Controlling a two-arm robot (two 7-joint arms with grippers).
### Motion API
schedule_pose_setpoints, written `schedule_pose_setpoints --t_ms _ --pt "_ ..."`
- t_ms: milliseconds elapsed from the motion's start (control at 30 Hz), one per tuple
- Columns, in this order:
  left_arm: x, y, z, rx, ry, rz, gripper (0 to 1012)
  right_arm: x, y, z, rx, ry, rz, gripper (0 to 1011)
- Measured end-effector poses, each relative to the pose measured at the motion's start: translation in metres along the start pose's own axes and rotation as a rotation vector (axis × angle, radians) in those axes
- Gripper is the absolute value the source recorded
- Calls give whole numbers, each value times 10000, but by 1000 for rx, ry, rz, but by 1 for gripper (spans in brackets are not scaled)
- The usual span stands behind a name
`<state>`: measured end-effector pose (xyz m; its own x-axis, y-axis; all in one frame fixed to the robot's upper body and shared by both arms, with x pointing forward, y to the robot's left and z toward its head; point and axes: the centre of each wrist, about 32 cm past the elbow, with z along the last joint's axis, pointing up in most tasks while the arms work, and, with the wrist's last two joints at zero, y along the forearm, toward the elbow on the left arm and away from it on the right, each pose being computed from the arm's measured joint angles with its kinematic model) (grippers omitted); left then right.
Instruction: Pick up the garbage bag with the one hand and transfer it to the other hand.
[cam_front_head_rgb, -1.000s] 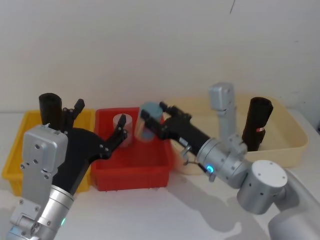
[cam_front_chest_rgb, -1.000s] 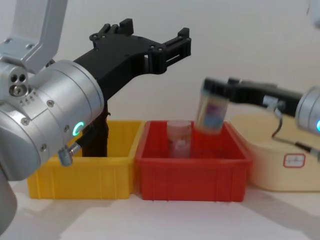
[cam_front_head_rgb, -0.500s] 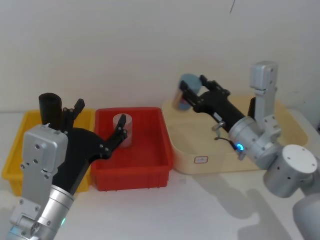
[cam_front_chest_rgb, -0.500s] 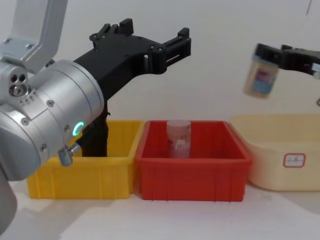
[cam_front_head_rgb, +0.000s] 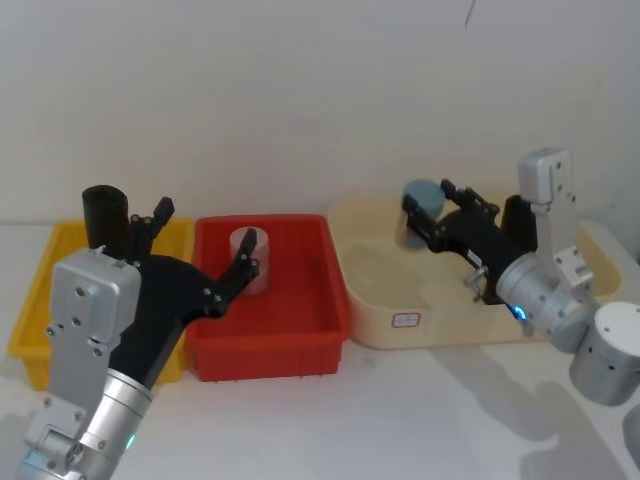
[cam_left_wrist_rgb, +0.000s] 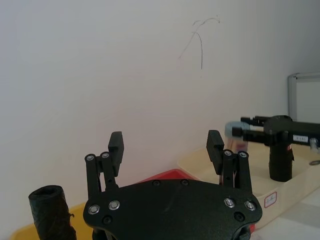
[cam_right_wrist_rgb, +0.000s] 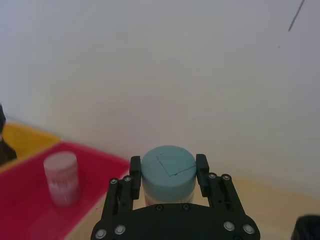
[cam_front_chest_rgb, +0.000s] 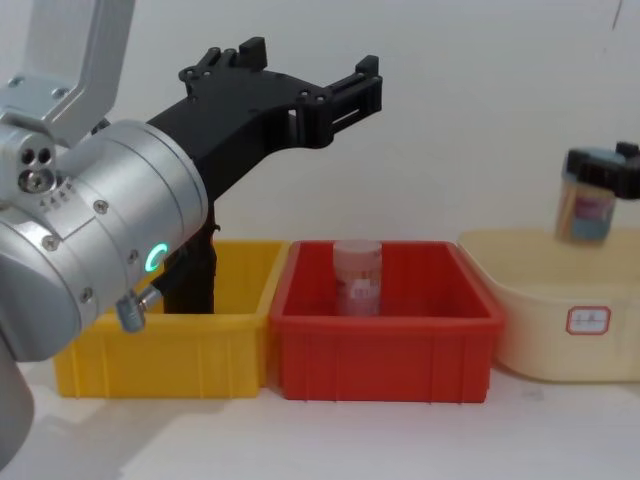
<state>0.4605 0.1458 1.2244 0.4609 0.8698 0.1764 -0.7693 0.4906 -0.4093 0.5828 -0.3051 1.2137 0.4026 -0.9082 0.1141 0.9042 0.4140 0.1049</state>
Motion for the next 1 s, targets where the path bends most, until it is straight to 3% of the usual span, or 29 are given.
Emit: schedule_pose_setpoints --t_ms 333,500,800,1000 --pt "0 0 0 0 0 0 1000 47 -78 -180 -94 -54 44 642" --pt "0 0 0 0 0 0 1001 54 -109 -240 -121 -63 56 763" --pt "0 0 0 0 0 0 1000 59 -137 -246 -112 -51 47 1001" --pt "0 0 0 0 0 0 1001 39 -149 -172 -75 -26 38 1001"
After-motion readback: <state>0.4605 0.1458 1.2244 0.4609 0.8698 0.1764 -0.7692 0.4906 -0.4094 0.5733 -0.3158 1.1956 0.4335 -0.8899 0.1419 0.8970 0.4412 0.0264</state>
